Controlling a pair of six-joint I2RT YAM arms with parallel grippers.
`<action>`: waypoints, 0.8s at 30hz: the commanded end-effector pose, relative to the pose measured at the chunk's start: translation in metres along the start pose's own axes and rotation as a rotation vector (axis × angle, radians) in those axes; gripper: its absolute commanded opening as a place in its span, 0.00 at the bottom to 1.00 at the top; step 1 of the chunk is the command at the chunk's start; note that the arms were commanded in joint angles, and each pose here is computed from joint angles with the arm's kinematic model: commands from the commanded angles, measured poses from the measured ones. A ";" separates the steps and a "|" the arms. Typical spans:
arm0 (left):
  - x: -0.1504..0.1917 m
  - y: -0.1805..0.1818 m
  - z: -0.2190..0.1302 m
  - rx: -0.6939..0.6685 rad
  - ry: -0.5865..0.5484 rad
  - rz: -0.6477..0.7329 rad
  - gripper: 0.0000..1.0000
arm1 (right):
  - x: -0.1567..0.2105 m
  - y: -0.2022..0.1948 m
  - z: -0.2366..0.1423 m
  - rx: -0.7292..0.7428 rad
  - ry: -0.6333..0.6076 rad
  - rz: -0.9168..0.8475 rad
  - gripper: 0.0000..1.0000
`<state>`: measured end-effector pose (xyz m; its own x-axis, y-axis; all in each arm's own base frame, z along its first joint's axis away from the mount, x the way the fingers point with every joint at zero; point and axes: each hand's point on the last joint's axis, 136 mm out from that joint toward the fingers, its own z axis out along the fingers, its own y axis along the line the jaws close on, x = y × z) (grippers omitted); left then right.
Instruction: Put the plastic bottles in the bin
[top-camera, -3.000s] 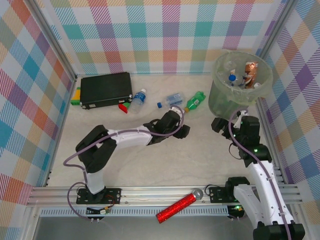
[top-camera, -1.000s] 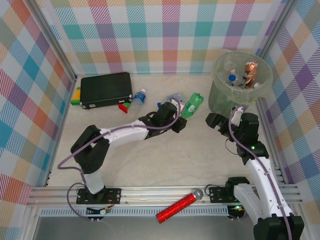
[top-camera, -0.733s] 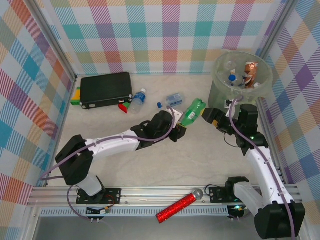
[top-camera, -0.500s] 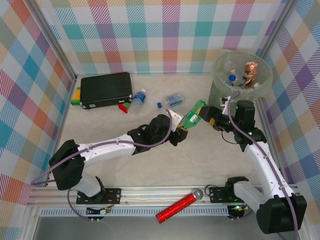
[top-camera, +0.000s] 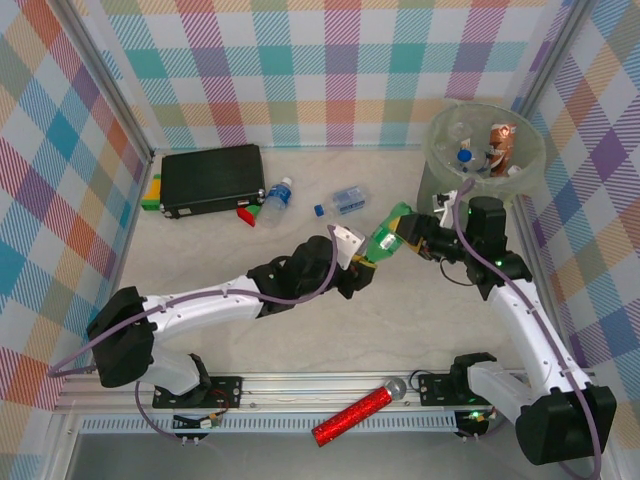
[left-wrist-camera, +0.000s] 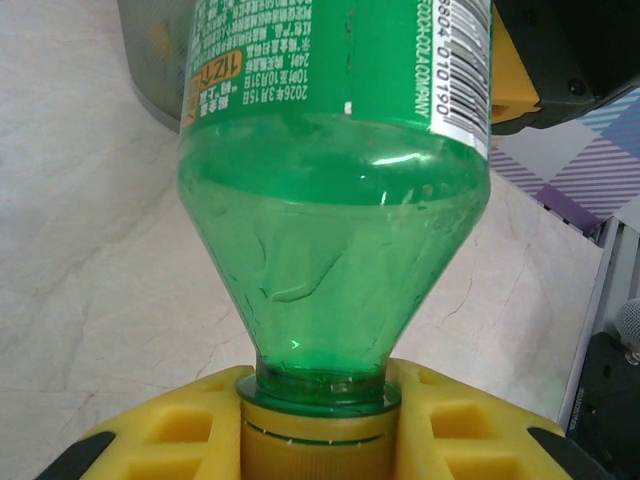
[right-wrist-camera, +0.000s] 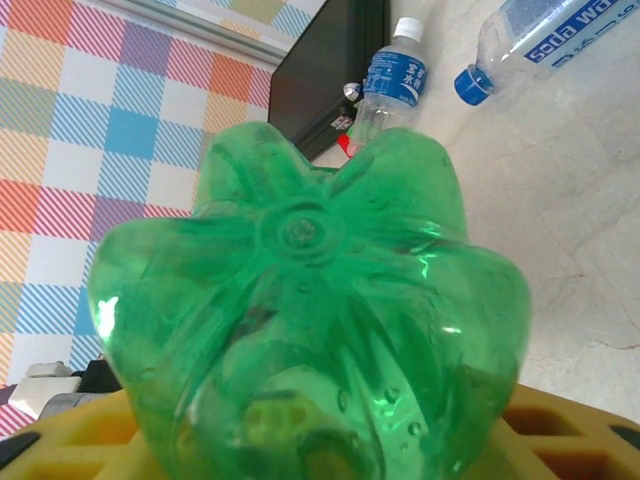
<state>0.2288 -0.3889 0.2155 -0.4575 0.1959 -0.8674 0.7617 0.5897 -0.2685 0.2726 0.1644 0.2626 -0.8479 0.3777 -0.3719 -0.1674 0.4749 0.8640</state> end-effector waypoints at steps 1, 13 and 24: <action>-0.004 -0.011 -0.008 0.043 -0.026 0.019 0.22 | -0.006 0.023 -0.005 -0.044 -0.009 -0.035 0.74; -0.005 -0.017 -0.017 0.065 -0.037 0.027 0.23 | -0.002 0.032 0.003 -0.021 0.003 -0.064 0.52; -0.019 0.002 -0.038 -0.042 -0.106 0.013 1.00 | -0.021 0.046 -0.007 0.033 -0.070 -0.113 0.51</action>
<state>0.2197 -0.3755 0.2336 -0.4211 0.1616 -0.8925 0.7682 0.5868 -0.2562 0.2752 0.1749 0.2905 -0.8201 0.3709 -0.4357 -0.2037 0.5223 0.8281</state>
